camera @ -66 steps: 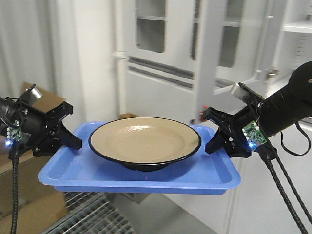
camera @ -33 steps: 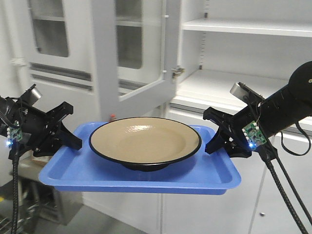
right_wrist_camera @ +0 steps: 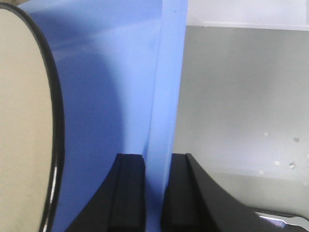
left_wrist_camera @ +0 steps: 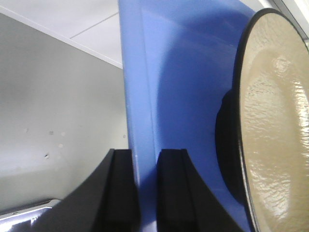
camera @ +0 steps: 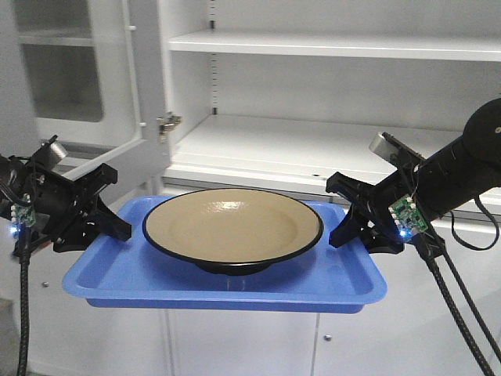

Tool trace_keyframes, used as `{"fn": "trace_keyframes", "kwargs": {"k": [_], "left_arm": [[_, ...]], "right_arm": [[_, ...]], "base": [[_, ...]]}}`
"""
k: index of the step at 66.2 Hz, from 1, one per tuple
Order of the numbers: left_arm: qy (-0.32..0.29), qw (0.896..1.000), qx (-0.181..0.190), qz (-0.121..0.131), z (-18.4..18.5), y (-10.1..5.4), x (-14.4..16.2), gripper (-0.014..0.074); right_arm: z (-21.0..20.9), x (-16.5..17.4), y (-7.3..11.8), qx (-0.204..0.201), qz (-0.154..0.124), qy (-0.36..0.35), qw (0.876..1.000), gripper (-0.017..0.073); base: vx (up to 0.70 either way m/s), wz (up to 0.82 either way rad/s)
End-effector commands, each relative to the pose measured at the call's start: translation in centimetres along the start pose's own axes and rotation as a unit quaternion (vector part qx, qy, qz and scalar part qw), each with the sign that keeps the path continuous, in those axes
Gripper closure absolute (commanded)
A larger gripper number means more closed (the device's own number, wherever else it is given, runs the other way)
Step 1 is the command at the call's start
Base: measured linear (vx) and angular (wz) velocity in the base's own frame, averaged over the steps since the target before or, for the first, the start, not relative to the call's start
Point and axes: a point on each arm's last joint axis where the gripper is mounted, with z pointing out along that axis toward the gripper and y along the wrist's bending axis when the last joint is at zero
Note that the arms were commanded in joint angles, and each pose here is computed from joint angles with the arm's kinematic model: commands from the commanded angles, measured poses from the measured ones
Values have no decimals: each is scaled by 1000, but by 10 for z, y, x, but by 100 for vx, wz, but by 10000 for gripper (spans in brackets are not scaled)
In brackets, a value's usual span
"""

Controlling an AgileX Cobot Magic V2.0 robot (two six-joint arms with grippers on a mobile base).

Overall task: Place disk in tray to left cabinet
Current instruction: 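Hold the tray level with both grippers while the base drives to the cabinet, then lower the tray onto the cabinet shelf with both grippers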

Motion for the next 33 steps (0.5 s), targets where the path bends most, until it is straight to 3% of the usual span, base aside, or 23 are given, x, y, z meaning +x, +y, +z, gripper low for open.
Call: {"fn": "trace_keyframes", "kwargs": {"k": [1, 33], "left_arm": [[-8, 994, 109, 5, -23, -48, 11, 594], [-8, 994, 109, 5, -23, -48, 11, 594]], "right_arm": [[-31, 5, 38, -99, 0, -37, 994, 563], [-31, 5, 38, -99, 0, -37, 994, 563]], "base": [[11, -41], [14, -32]]}}
